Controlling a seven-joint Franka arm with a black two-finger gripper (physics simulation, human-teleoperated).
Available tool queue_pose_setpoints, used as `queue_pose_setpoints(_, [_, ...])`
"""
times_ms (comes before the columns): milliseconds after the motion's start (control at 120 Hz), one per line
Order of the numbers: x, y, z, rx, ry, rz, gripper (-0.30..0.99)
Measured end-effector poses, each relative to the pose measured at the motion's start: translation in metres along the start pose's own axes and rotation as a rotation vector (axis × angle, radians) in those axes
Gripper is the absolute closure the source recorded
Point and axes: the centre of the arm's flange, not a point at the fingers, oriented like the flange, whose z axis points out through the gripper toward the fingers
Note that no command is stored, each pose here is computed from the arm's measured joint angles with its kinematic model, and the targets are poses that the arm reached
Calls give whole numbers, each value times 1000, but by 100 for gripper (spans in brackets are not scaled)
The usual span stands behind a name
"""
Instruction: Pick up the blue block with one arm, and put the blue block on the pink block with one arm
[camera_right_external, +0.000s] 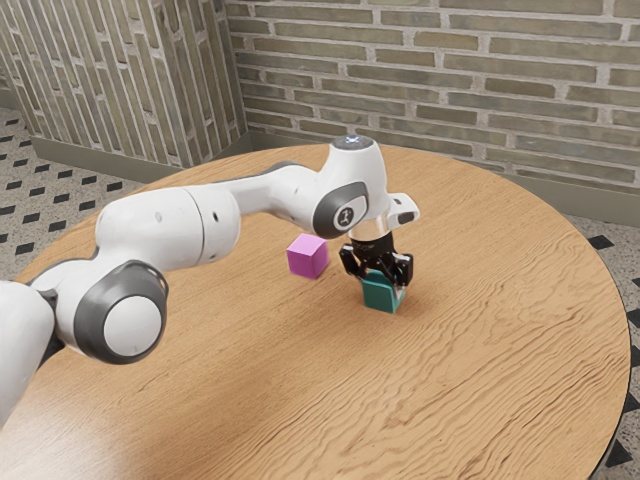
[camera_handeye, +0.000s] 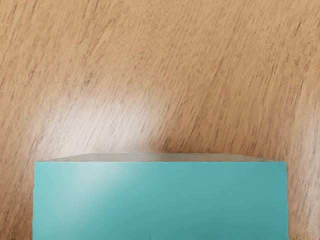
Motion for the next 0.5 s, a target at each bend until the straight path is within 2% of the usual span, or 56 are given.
queue_pose_setpoints(83, [2,-2,-16,10,13,0,29])
queue_pose_setpoints(167, [1,-16,-46,50,27,-12,30])
queue_pose_setpoints(292, [-17,-50,-92,110,8,-46,30])
queue_pose_setpoints(375, [-19,-86,-102,121,-3,-89,30])
queue_pose_setpoints(500, [-16,-117,-105,124,-6,-119,29])
